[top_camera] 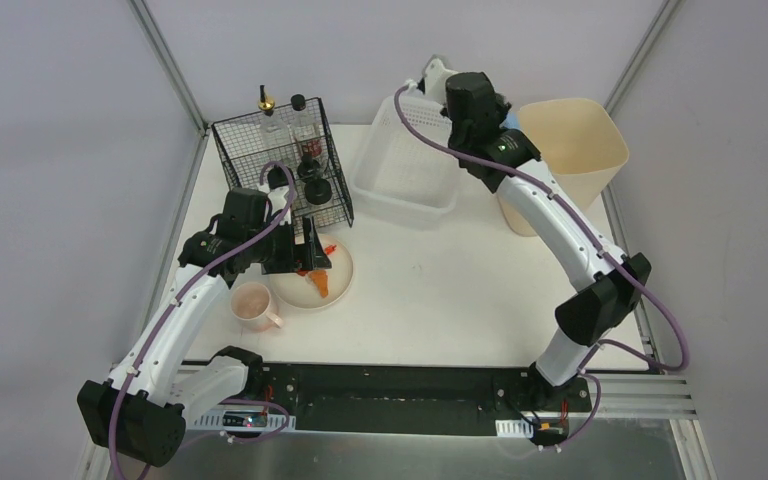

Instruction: Clear the kitchen counter

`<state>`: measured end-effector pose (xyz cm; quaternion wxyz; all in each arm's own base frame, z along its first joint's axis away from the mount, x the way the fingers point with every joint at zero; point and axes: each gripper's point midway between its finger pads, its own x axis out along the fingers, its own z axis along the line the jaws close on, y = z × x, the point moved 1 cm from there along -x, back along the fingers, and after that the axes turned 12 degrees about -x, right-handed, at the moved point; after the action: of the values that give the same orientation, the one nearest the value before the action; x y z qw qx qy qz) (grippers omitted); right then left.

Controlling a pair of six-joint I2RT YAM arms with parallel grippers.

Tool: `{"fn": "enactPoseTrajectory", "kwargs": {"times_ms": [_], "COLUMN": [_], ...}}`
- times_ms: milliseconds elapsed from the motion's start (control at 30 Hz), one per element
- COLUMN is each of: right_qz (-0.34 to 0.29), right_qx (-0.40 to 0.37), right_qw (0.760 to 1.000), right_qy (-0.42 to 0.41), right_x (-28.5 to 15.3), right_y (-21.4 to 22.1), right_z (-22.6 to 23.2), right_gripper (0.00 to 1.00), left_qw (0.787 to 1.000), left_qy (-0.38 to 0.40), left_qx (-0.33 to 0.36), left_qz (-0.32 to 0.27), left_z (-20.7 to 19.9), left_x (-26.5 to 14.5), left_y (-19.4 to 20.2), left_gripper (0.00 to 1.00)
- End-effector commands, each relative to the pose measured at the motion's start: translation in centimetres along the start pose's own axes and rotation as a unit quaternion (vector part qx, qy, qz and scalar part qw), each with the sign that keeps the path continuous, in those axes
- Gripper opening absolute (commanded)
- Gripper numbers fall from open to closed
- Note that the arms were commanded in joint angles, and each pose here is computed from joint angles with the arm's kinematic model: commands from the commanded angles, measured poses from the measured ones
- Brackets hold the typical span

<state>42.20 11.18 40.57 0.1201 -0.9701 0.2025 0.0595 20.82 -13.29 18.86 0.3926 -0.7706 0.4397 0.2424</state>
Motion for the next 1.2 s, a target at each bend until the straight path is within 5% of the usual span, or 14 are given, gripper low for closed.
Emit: {"fn": "enactPoseTrajectory", "kwargs": {"times_ms": [0, 33, 67, 200, 533, 1000, 1167], "right_qz": [-0.222, -0.143, -0.143, -0.159, -0.145, -0.056, -0.026], "right_qx": [0.499, 0.667, 0.669, 0.637, 0.633, 0.61, 0.615], "right_qw": [0.775, 0.631, 0.626, 0.67, 0.696, 0.768, 0.77], "right_qy": [-0.318, -0.369, -0.373, -0.346, -0.306, -0.187, -0.168], "right_x": [-5.8, -7.4, -7.6, -8.3, -7.7, -1.9, 0.5], "right_y": [-14.2, -15.8, -16.0, -15.6, -13.7, -10.7, -10.1], "right_z": [5.8, 5.6, 5.5, 4.9, 4.6, 7.2, 8.6], "right_gripper": [0.0, 0.0, 0.0, 0.0, 0.0, 0.0, 0.0], "left_qw": [1.0, 1.0, 1.0, 1.0, 1.0, 1.0, 1.0], "left_qy": [-0.002, -0.002, -0.002, -0.003, -0.008, -0.009, -0.009], "left_qx": [0.015, 0.015, 0.014, 0.015, 0.014, 0.014, 0.014], "left_qz": [0.001, 0.002, 0.003, 0.003, 0.002, 0.002, 0.004], "left_z": [0.2, 0.2, 0.2, 0.2, 0.4, 0.4, 0.4], "left_x": [0.2, 0.2, 0.2, 0.2, 0.3, 0.3, 0.3], "left_y": [0.1, 0.2, 0.2, 0.1, 0.1, 0.1, 0.1], "left_gripper": [0.85, 0.85, 0.85, 0.85, 0.85, 0.85, 0.85]}}
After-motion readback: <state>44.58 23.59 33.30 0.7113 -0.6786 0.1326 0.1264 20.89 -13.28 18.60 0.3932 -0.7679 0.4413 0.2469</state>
